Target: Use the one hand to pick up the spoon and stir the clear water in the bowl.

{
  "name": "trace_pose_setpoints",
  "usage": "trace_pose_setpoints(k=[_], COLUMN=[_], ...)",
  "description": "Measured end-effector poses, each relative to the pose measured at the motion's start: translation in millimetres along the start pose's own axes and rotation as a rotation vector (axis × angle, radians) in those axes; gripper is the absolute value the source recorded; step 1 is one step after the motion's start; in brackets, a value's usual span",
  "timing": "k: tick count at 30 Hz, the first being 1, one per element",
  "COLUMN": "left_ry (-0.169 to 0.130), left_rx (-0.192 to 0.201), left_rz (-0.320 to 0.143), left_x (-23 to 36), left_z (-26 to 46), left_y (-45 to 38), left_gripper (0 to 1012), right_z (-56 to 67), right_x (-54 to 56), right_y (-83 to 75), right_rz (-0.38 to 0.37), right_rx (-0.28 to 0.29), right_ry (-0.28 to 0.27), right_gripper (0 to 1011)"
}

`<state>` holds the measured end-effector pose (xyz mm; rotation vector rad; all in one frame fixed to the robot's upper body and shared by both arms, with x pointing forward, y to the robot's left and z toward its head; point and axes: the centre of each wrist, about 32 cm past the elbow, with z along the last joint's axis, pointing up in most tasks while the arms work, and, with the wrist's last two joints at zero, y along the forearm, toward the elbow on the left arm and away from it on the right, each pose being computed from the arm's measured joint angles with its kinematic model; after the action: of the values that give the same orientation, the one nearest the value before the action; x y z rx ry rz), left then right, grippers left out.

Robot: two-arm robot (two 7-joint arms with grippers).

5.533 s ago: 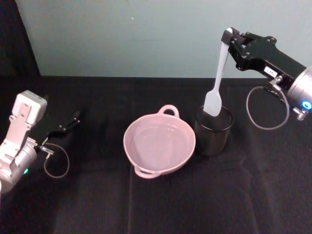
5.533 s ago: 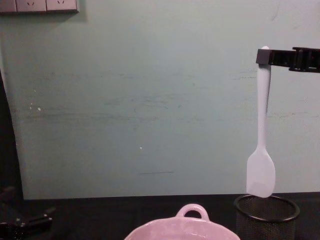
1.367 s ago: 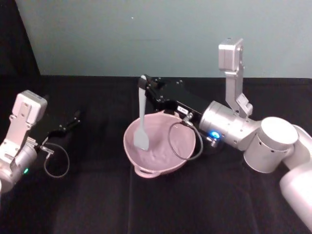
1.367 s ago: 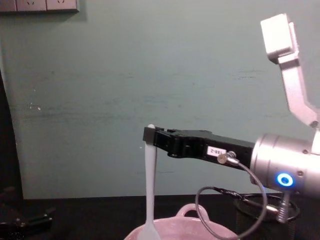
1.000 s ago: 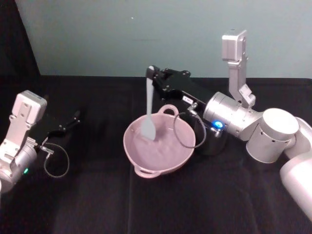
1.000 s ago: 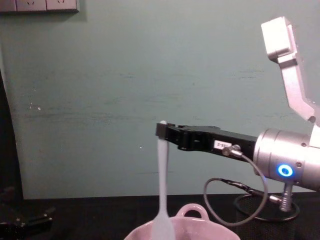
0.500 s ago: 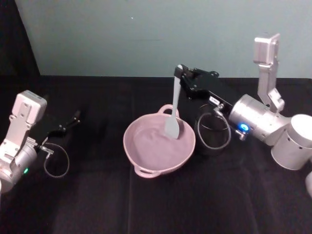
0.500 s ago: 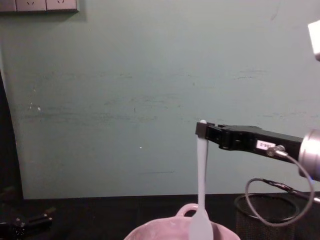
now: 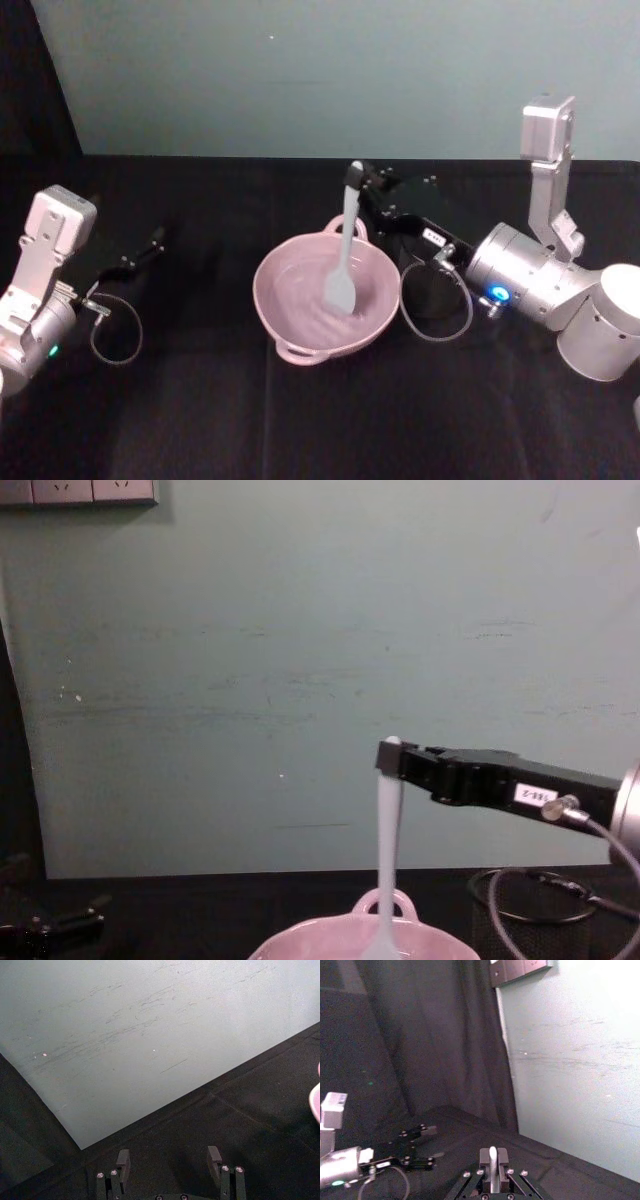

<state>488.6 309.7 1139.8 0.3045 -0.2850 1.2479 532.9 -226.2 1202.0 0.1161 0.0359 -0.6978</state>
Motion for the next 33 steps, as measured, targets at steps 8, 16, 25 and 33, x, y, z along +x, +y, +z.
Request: trace_pose_setpoints(k=[8,16,25,33], left_ry=[0.0,0.0,0.0,0.0], left_rx=[0.0,0.0,0.0,0.0], left_rz=[0.0,0.0,0.0,0.0], left_x=[0.0,0.0,0.0,0.0], left_z=[0.0,0.0,0.0,0.0], left_y=[0.0,0.0,0.0,0.0], left_gripper=[1011,1011,1011,1011], right_z=[-5.3,-5.7,-6.1,-3.4], right_x=[-16.1,-18.5,-6.0,10.4], right_y=[20.5,48.3,65.3,60.0], right_rz=[0.066,0.09,0.057,-0.001], right_rx=[0.001,0.007,-0.002,0.002], right_ry=[0.025,0.03,0.016,0.003], right_gripper=[96,96,96,96])
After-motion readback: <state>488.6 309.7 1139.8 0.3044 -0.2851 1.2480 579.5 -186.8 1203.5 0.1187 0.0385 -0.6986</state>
